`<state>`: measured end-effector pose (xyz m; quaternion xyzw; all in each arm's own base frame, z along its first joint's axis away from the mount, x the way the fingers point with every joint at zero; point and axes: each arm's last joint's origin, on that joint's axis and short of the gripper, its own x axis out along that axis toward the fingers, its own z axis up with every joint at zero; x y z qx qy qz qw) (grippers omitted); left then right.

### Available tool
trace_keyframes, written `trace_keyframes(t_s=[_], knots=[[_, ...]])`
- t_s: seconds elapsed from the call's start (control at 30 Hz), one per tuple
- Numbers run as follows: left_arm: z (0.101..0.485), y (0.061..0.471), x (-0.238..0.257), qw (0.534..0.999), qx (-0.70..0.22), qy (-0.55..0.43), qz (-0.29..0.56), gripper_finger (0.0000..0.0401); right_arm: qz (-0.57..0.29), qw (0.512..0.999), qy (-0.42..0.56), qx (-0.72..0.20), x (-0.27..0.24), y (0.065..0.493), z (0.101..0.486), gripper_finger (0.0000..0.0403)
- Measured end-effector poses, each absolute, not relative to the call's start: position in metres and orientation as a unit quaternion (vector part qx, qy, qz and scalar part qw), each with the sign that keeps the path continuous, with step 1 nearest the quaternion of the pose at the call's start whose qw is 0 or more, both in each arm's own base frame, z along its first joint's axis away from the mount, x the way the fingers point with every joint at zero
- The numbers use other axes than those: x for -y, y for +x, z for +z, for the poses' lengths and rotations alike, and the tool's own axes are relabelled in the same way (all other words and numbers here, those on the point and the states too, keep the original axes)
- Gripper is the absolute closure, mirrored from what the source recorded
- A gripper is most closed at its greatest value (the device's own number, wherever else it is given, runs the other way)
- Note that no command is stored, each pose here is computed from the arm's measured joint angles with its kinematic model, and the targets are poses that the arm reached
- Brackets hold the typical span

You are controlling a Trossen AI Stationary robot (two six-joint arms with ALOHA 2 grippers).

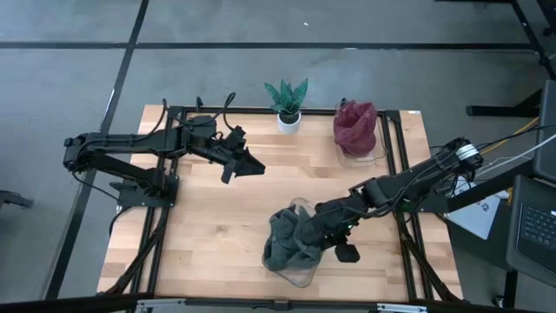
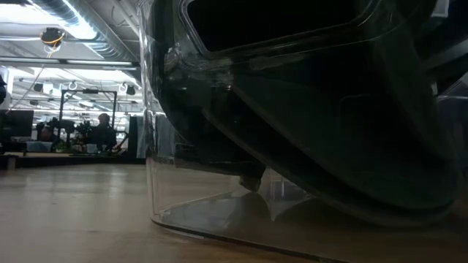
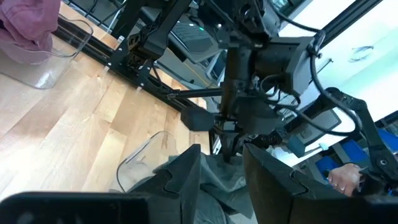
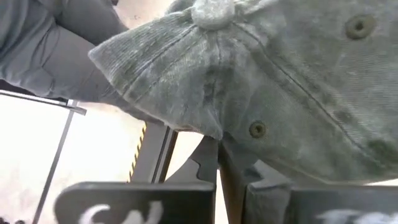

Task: Pick & Place hat
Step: Put the gray cap into the bottom middle transparent bin

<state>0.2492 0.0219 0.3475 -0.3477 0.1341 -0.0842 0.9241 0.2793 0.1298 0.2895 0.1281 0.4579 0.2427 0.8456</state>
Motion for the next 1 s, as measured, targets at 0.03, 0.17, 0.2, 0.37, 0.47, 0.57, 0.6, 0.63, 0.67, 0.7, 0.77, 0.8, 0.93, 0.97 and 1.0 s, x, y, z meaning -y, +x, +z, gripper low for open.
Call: trace_keyframes(t_s=[0.03,0.17,0.2,0.37,0.47,0.57,0.6,0.63,0.67,0.7,0.77,0.8,0.93,0.97,1.0], knots=[[0.348,0.249,-0.022,0.924,-0.134,-0.348,-0.085,0.0285,0.247,0.846,0.124,-0.455,-0.131,0.281,0.288,0.0398],[0.348,0.249,-0.022,0.924,-0.134,-0.348,-0.084,0.0285,0.264,0.857,0.104,-0.43,-0.136,0.293,0.282,0.0398],[0.348,0.249,-0.022,0.924,-0.134,-0.348,-0.084,0.0285,0.266,0.858,0.098,-0.428,-0.137,0.296,0.278,0.0398],[0.347,0.249,-0.022,0.924,-0.134,-0.348,-0.083,0.0285,0.224,0.865,0.066,-0.444,-0.135,0.31,0.258,0.0398],[0.348,0.249,-0.022,0.927,-0.133,-0.341,-0.084,0.0285,0.194,0.878,0.06,-0.435,-0.129,0.318,0.253,0.0394],[0.348,0.249,-0.022,0.928,-0.129,-0.339,-0.085,0.0285,0.178,0.882,0.066,-0.432,-0.123,0.323,0.251,0.0382],[0.348,0.249,-0.022,0.928,-0.129,-0.339,-0.085,0.0285,0.174,0.881,0.072,-0.433,-0.121,0.324,0.251,0.0377],[0.348,0.249,-0.022,0.928,-0.129,-0.339,-0.085,0.0285,0.172,0.88,0.079,-0.435,-0.119,0.324,0.251,0.0372],[0.348,0.249,-0.022,0.928,-0.129,-0.338,-0.085,0.0285,0.173,0.879,0.087,-0.436,-0.118,0.325,0.251,0.0367],[0.348,0.249,-0.022,0.929,-0.129,-0.337,-0.085,0.0285,0.174,0.878,0.095,-0.436,-0.117,0.325,0.252,0.0363],[0.348,0.249,-0.022,0.93,-0.129,-0.335,-0.086,0.0285,0.174,0.88,0.107,-0.429,-0.115,0.325,0.255,0.0356],[0.348,0.249,-0.022,0.93,-0.129,-0.334,-0.086,0.0285,0.174,0.882,0.112,-0.424,-0.114,0.326,0.257,0.0352],[0.348,0.249,-0.022,0.93,-0.129,-0.335,-0.086,0.0285,0.178,0.877,0.143,-0.423,-0.111,0.327,0.259,0.0333],[0.348,0.249,-0.022,0.929,-0.129,-0.336,-0.086,0.0285,0.182,0.872,0.158,-0.427,-0.11,0.327,0.259,0.0327],[0.348,0.249,-0.022,0.928,-0.129,-0.338,-0.085,0.0285,0.188,0.864,0.176,-0.432,-0.109,0.327,0.26,0.0321]])
